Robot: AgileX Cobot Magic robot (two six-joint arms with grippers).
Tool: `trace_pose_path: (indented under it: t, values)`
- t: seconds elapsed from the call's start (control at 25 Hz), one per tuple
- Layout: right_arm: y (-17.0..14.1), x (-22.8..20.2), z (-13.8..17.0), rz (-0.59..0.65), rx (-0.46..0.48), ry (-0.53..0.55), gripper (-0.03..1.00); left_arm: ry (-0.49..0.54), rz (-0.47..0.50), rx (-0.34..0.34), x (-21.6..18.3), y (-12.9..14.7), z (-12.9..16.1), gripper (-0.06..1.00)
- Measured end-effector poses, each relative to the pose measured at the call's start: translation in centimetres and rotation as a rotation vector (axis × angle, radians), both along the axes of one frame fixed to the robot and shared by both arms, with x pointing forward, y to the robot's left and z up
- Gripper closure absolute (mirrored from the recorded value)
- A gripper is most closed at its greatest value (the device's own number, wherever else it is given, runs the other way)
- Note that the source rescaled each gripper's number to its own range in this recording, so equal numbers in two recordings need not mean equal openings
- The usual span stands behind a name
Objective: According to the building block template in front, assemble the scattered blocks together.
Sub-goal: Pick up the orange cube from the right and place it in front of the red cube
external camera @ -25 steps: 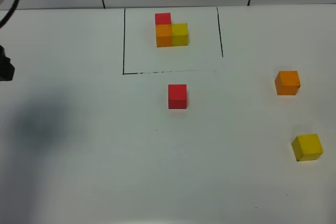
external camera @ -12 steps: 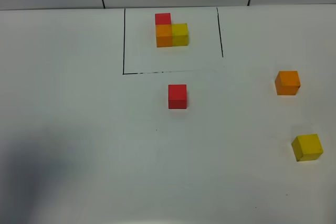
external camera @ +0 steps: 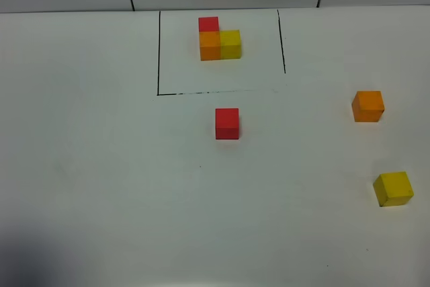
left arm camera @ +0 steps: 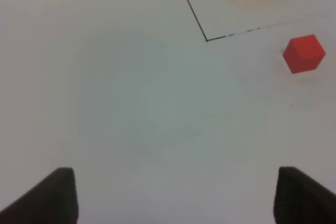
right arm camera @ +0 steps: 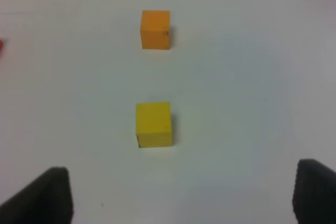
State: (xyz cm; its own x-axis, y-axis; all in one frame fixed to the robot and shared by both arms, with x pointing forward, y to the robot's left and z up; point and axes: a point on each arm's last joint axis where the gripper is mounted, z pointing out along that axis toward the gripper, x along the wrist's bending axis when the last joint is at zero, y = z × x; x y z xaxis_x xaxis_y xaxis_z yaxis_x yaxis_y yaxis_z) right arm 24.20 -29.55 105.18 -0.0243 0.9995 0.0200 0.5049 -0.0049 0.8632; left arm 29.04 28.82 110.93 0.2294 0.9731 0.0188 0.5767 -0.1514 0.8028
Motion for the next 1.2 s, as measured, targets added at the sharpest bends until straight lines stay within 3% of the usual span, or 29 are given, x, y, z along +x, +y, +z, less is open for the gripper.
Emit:
trace_pose_path:
  t: [0.48,1.2]
  values:
    - [0.0,0.0,0.0,0.0,0.001,0.0,0.24,-0.006,-0.049,-0.043,-4.0,-0.1,-4.4,0.13]
    - [0.0,0.0,0.0,0.001,0.002,0.0,0.24,-0.085,-0.103,-0.072,-6.5,-0.2,-6.2,0.13]
